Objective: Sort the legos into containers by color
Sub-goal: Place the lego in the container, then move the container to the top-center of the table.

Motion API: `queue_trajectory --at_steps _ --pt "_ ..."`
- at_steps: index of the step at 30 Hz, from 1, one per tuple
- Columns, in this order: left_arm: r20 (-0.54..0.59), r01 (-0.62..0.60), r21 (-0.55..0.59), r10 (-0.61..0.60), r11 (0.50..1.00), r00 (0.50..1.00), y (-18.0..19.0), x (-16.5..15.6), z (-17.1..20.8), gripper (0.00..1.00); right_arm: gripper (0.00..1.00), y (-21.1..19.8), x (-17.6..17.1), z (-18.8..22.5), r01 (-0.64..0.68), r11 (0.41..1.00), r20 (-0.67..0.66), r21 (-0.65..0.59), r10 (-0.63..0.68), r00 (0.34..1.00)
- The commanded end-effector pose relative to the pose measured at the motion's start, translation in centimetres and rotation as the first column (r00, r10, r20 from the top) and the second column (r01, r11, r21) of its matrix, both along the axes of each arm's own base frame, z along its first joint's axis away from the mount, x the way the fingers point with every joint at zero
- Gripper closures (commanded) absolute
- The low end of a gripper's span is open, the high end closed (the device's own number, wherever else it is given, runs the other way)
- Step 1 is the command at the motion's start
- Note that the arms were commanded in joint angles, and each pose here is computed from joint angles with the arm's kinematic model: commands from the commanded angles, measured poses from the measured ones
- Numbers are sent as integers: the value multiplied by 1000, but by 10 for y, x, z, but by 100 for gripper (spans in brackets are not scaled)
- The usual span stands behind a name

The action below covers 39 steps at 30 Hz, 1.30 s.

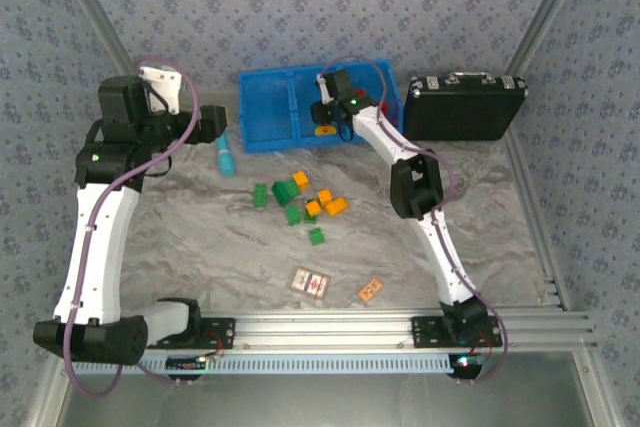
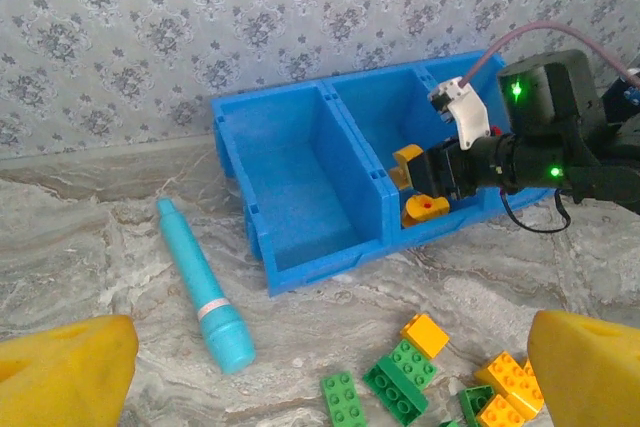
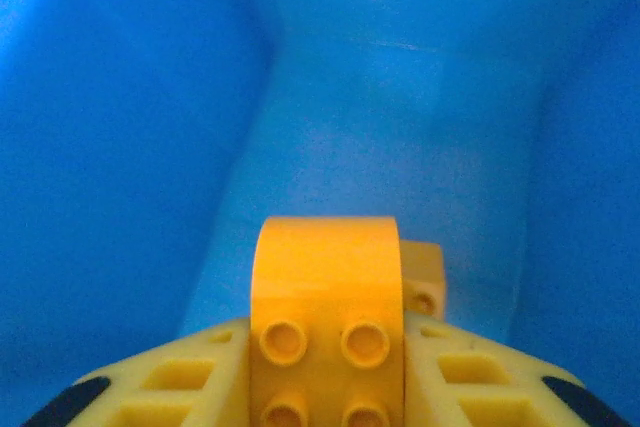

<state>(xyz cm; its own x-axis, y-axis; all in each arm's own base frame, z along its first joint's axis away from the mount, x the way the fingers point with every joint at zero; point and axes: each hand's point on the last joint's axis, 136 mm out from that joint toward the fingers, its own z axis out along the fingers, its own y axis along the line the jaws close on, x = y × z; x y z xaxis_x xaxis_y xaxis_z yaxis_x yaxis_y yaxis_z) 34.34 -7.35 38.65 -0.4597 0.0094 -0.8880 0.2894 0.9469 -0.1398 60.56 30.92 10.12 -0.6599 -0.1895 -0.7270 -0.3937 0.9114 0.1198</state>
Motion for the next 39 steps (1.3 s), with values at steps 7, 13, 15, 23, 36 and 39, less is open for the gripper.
queue_trajectory --at_steps 7,13,15,23,36,39 --pt "17 12 3 -12 1000 1000 0 -6 7 0 49 2 -48 -42 -13 997 -171 -73 1 985" --pt "50 16 -5 -16 1000 999 0 -16 14 0 51 -9 -92 -64 8 988 -246 -155 -47 968" --pt "64 19 -7 -18 1000 998 0 -19 17 0 51 -10 -105 -65 15 986 -261 -164 -58 964" --pt "116 19 -16 -17 1000 993 1 -38 28 0 48 -14 -135 -57 57 980 -269 -193 -109 957" --pt "158 28 -35 -22 999 987 0 -53 40 0 41 5 -136 60 25 996 -60 -89 -31 998" --pt "161 35 -42 -28 999 987 -1 -55 41 0 45 12 -154 64 -7 998 -85 -58 2 996"
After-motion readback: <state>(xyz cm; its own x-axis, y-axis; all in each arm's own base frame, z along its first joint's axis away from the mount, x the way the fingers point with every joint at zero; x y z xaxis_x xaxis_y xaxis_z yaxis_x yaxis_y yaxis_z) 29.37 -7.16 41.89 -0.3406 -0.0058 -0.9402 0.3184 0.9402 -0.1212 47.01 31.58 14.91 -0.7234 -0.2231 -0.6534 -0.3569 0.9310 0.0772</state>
